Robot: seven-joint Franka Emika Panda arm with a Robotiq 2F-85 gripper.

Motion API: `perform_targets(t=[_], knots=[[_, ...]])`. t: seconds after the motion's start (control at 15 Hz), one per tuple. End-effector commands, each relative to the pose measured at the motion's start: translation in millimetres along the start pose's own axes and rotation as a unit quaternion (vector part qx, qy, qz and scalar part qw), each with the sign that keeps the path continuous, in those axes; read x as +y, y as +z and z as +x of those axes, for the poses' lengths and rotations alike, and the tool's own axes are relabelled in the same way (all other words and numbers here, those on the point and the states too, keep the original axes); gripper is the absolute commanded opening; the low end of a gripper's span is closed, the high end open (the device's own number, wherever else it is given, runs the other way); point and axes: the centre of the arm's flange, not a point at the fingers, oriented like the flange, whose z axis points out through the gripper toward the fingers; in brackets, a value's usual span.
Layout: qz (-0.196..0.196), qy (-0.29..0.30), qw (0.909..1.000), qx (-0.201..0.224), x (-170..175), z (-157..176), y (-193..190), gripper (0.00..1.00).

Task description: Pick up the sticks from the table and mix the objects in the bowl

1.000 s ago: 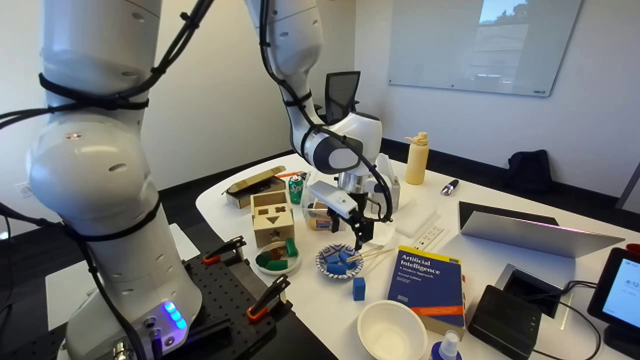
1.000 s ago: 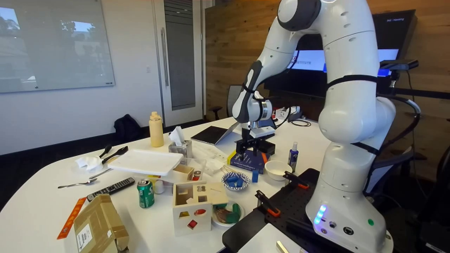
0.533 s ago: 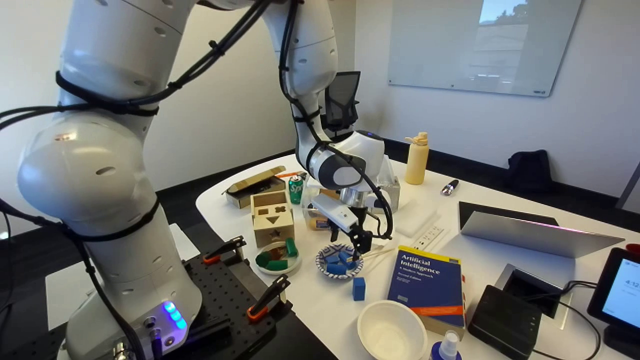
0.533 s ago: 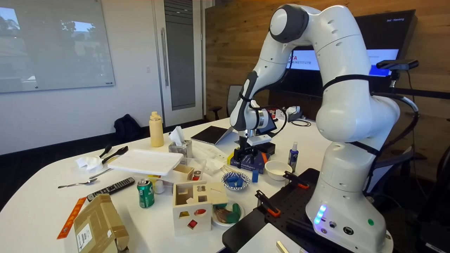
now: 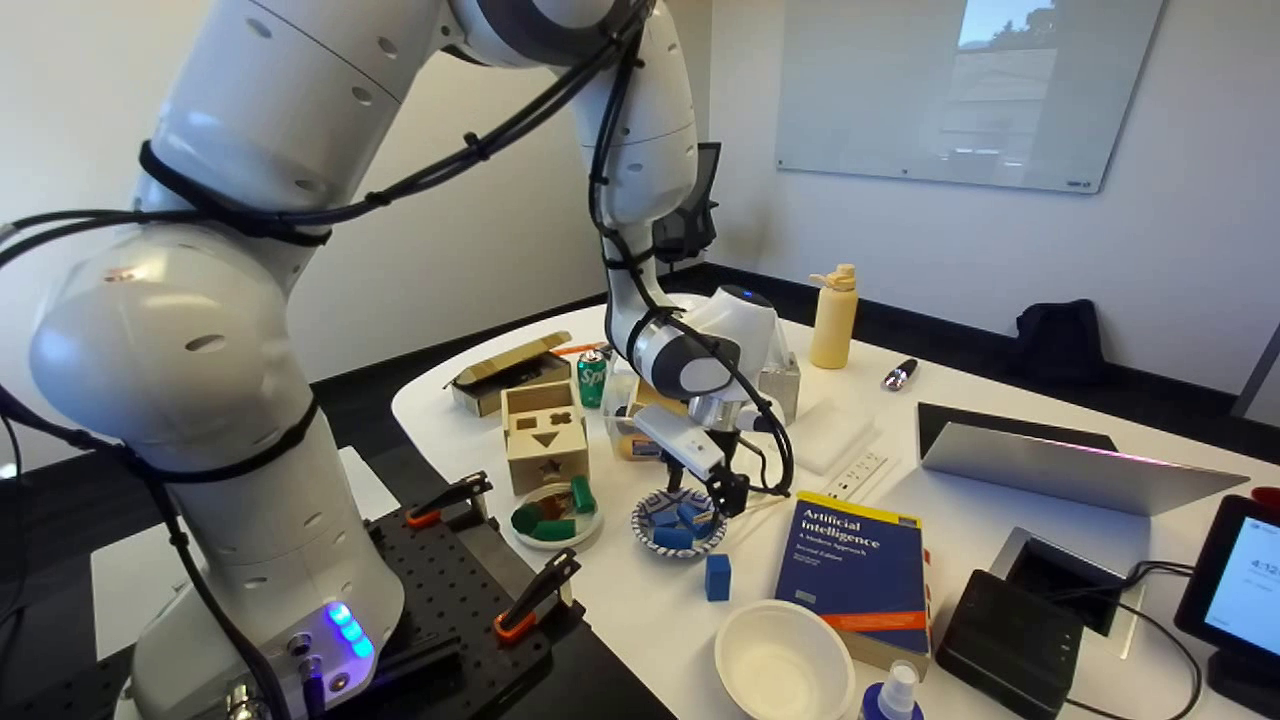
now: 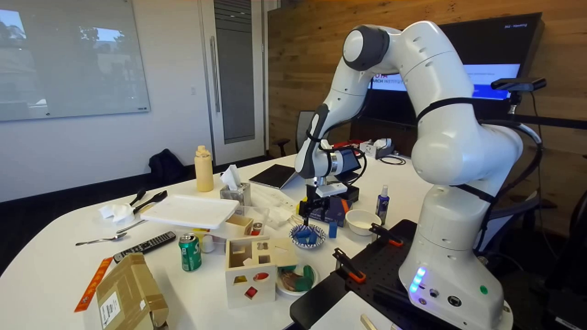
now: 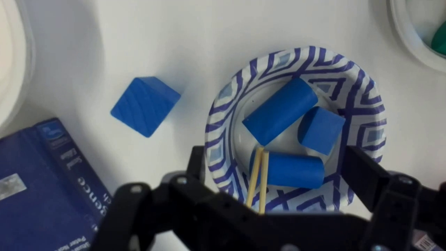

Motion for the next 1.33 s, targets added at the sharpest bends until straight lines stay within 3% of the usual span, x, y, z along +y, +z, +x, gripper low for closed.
perform_targets(t=[0.0,0.33,0.4,0.53,1.07,1.13,1.27], knots=[[-0.001,-0.006,1.0,0.005,3.1,17.7,10.5,1.0],[0.003,-0.008,0.9999,0.006,1.7,30.2,18.7,1.0],[0.002,-0.009,0.9999,0.007,1.8,30.9,18.7,0.75],[0.003,-0.008,0.9999,0.008,3.1,32.6,19.3,0.66],[-0.001,-0.007,1.0,0.006,5.2,35.2,25.7,0.05],[-0.002,-0.006,1.0,0.005,5.6,34.6,27.1,0.0],[-0.002,-0.005,1.0,0.003,6.8,32.7,29.3,0.0]])
